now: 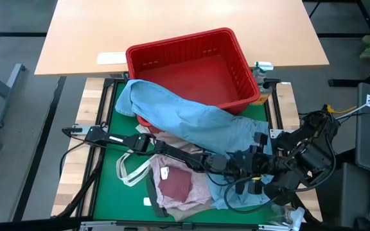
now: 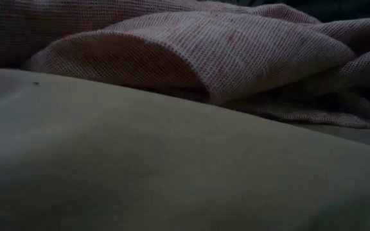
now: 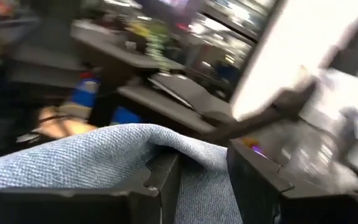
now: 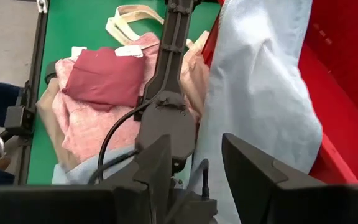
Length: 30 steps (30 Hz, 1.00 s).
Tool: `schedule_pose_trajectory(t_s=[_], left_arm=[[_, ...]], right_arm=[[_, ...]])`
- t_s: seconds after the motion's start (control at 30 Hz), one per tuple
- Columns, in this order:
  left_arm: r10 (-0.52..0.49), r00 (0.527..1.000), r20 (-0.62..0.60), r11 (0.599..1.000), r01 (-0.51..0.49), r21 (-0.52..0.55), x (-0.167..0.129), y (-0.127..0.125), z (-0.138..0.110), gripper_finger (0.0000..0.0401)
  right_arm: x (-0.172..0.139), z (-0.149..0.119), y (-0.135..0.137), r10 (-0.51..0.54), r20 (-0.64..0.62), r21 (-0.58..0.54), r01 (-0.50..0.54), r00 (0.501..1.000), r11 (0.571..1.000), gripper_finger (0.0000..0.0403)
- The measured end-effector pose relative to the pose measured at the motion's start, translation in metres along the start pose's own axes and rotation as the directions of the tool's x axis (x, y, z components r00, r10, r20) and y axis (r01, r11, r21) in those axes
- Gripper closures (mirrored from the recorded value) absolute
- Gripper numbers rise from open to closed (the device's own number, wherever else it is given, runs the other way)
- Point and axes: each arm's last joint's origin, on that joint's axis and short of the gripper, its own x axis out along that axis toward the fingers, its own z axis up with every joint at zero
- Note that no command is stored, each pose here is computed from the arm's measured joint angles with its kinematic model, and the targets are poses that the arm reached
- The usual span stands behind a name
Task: Fold laundry
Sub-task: Fold the blue jeans
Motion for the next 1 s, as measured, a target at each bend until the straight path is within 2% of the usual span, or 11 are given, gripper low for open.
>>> schedule_pose_trajectory(t_s=[0.13, 0.3, 0.4, 0.53, 0.67, 0.8, 1.0], left_arm=[[-0.095, 0.995, -0.035, 0.993, 0.097, 0.06, 0.0, 0.001, 0.001, 0.0275], [-0.057, 0.998, 0.007, 0.996, 0.057, 0.063, 0.001, 0.011, 0.008, 0.0277], [-0.034, 0.996, 0.08, 0.999, 0.035, -0.006, 0.002, 0.015, 0.017, 0.0277], [-0.059, 0.995, 0.083, 0.995, 0.066, -0.08, 0.001, 0.01, 0.017, 0.0273], [-0.074, 0.995, 0.071, 0.991, 0.081, -0.107, 0.0, -0.003, 0.011, 0.0245], [-0.055, 0.998, 0.027, 0.983, 0.059, -0.173, 0.0, -0.006, 0.004, 0.021], [-0.147, 0.988, 0.039, 0.985, 0.15, -0.088, -0.001, -0.011, 0.007, 0.02]], right_arm=[[0.0, 0.0, 0.0, 0.006, -0.004, 0.001, -0.006, 1.0, 1.0, 0.026], [0.0, 0.0, 0.0, 0.005, -0.004, 0.001, -0.005, 1.0, 1.0, 0.026], [0.001, 0.001, -0.001, -0.004, -0.003, -0.001, 0.004, 1.0, 1.0, 0.026], [0.004, 0.003, -0.004, -0.016, -0.003, -0.002, 0.016, 1.0, 1.0, 0.026], [0.006, 0.005, -0.007, -0.027, -0.007, 0.004, 0.027, 1.0, 1.0, 0.026], [0.007, 0.005, -0.007, -0.023, -0.012, 0.007, 0.023, 1.0, 1.0, 0.026], [0.006, 0.003, -0.005, 0.04, -0.061, 0.07, -0.036, 0.997, 0.997, 0.026]])
